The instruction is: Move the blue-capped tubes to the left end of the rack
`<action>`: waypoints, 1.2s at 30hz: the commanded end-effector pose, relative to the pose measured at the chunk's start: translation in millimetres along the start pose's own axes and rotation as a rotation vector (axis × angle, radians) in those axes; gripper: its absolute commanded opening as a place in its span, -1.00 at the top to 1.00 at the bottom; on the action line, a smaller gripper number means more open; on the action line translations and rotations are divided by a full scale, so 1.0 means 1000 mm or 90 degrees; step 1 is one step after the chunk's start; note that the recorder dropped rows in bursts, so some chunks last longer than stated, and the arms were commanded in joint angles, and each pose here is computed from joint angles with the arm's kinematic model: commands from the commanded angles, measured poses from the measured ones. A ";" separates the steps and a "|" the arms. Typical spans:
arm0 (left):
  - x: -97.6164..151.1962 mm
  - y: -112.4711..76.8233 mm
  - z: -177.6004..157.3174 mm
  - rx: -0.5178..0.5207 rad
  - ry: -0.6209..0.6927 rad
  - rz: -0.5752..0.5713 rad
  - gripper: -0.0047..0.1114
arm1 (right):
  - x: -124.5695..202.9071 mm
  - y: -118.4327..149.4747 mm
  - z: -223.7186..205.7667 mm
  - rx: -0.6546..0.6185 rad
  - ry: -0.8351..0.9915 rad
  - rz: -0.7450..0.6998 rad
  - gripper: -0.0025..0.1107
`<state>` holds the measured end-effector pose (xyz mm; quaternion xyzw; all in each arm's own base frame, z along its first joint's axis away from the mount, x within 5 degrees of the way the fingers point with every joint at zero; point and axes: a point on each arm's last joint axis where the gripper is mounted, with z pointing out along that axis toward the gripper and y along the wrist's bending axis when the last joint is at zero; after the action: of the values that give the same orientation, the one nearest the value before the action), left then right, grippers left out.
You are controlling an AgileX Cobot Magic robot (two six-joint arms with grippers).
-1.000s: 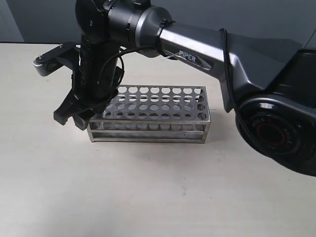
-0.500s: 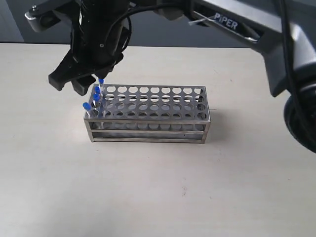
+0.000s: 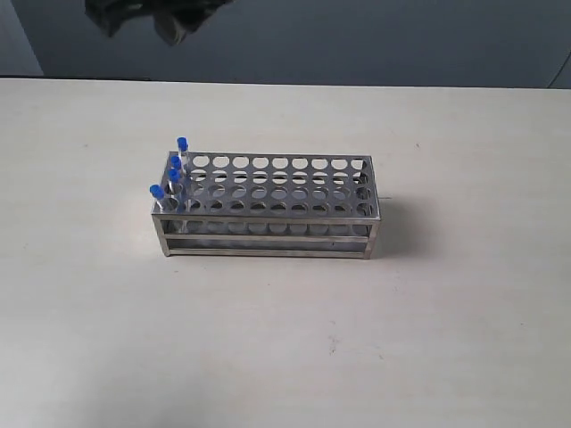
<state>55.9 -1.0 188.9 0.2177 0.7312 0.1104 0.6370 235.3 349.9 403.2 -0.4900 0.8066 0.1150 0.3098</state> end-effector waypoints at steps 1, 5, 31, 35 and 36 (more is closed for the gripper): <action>-0.002 0.000 0.000 0.004 -0.005 -0.010 0.90 | 0.004 -0.006 -0.048 0.027 -0.046 0.009 0.58; -0.002 0.000 0.000 0.004 -0.005 -0.010 0.90 | 0.019 -0.010 -0.087 0.056 -0.068 0.025 0.58; -0.002 0.000 0.000 0.004 -0.005 -0.010 0.90 | 0.113 -0.036 -0.254 0.261 -0.244 0.157 0.59; -0.002 0.000 0.000 0.004 -0.005 -0.010 0.90 | 0.168 -0.036 -0.265 0.281 -0.247 0.260 0.59; -0.002 0.000 0.000 0.004 -0.005 -0.010 0.90 | 0.186 -0.036 -0.263 0.287 -0.237 0.289 0.59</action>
<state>55.9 -1.0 188.9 0.2177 0.7312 0.1104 0.6370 115.9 99.9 519.2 -0.2442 0.8110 0.0899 0.5239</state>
